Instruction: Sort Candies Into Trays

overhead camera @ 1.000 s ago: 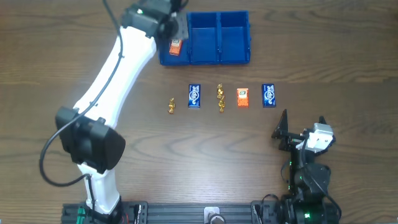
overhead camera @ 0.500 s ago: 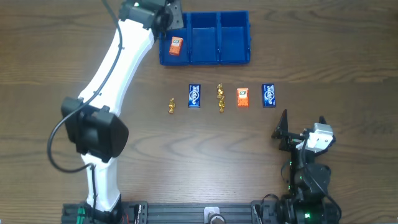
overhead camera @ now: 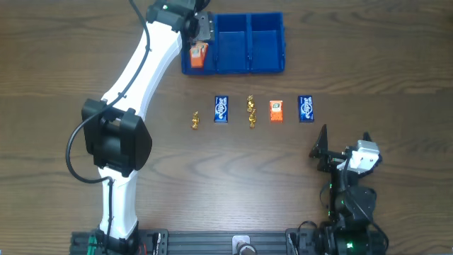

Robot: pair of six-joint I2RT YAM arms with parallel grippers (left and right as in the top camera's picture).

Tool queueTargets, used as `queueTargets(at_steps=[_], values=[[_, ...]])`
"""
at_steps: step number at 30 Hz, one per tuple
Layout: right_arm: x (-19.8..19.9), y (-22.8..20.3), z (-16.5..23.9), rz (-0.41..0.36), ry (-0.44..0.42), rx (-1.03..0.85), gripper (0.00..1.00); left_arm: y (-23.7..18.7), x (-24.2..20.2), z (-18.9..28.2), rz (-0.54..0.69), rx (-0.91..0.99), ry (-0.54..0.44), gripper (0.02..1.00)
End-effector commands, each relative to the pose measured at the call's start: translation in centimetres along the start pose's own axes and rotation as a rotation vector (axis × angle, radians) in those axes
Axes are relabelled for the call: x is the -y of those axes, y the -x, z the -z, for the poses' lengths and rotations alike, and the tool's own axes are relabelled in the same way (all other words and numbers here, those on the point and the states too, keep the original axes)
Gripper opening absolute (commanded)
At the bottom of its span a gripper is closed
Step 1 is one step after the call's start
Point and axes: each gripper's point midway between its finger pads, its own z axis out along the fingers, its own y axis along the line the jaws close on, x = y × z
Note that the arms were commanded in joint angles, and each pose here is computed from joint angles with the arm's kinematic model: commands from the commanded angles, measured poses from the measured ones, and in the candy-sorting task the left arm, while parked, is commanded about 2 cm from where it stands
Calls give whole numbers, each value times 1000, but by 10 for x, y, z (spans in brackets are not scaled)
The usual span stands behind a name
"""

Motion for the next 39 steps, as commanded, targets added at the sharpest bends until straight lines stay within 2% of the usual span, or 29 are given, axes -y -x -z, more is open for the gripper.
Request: queueTargets(at_steps=[1,5,9,14,19,22,26,39], values=[[1,0,0,5,-5,3,1000,0,2,-4,-23,-3,-2,1000],[1,0,0,5,-5,3,1000,-2,22,12,-6,5,-29,1000],[1,0,0,5,-5,3,1000,-13,78,44,-6,23,-105,1000],[1,0,0,5,-5,3,1000,-73,151,64,7,-32,-157,1000],[1,0,0,5,-5,3,1000,-148,198,47,-54,-159,-165,947],[1,0,0,5,-5,3,1000,-183,210,30,-85,-226,-151,934],[1,0,0,5,-5,3,1000,-209,213,9,-87,-299,-138,932],[1,0,0,5,-5,3,1000,-238,207,-27,-93,-360,-85,906]])
